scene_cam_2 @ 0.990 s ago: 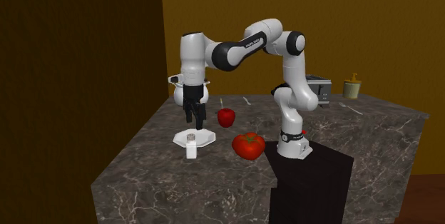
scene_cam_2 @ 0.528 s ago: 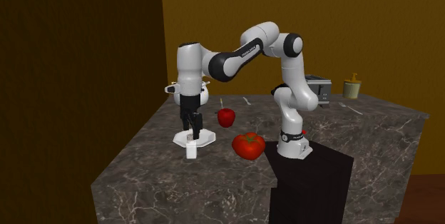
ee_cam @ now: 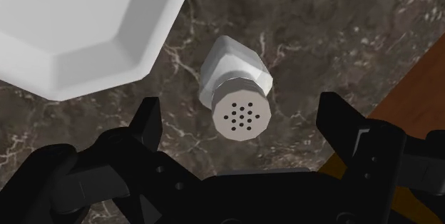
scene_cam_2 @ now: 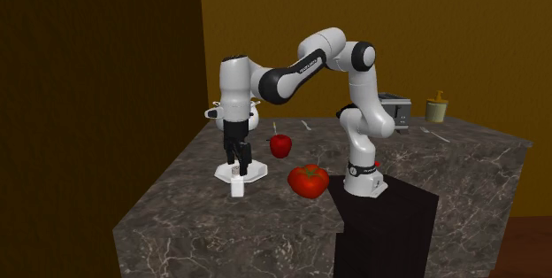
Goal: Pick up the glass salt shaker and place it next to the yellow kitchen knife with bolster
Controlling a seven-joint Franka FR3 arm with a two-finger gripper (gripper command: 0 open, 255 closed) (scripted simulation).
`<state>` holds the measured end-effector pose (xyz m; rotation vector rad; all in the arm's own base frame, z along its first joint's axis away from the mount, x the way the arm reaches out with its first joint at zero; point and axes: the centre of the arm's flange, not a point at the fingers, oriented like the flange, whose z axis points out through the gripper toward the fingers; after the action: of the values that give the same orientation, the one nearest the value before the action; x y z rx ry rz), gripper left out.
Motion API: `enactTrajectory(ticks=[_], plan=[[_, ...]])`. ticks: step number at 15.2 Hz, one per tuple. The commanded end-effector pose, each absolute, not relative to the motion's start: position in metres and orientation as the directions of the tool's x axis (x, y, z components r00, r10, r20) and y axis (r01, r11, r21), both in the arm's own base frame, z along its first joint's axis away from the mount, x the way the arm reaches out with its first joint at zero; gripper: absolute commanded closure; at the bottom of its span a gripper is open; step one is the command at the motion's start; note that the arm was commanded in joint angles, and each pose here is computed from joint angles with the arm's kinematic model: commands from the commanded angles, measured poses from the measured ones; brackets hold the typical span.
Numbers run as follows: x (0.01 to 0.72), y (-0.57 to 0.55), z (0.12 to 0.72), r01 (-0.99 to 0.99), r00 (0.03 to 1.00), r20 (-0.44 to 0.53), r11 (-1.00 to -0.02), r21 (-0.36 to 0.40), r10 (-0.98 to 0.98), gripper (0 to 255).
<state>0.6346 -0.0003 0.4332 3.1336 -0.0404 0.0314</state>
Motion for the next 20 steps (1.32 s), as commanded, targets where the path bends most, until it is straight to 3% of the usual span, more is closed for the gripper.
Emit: enactTrajectory(ticks=[1,2,11,20], plan=[[0.635,0.000,0.433,-0.026,0.999,0.020,-1.000,0.007,-0.026,0],[0.635,0.000,0.433,-0.026,0.999,0.020,-1.000,0.007,-0.026,255],[0.635,0.000,0.433,-0.026,0.999,0.020,-1.000,0.007,-0.026,255],[0.635,0.000,0.481,-0.026,0.999,0.020,-1.000,0.007,-0.026,255]])
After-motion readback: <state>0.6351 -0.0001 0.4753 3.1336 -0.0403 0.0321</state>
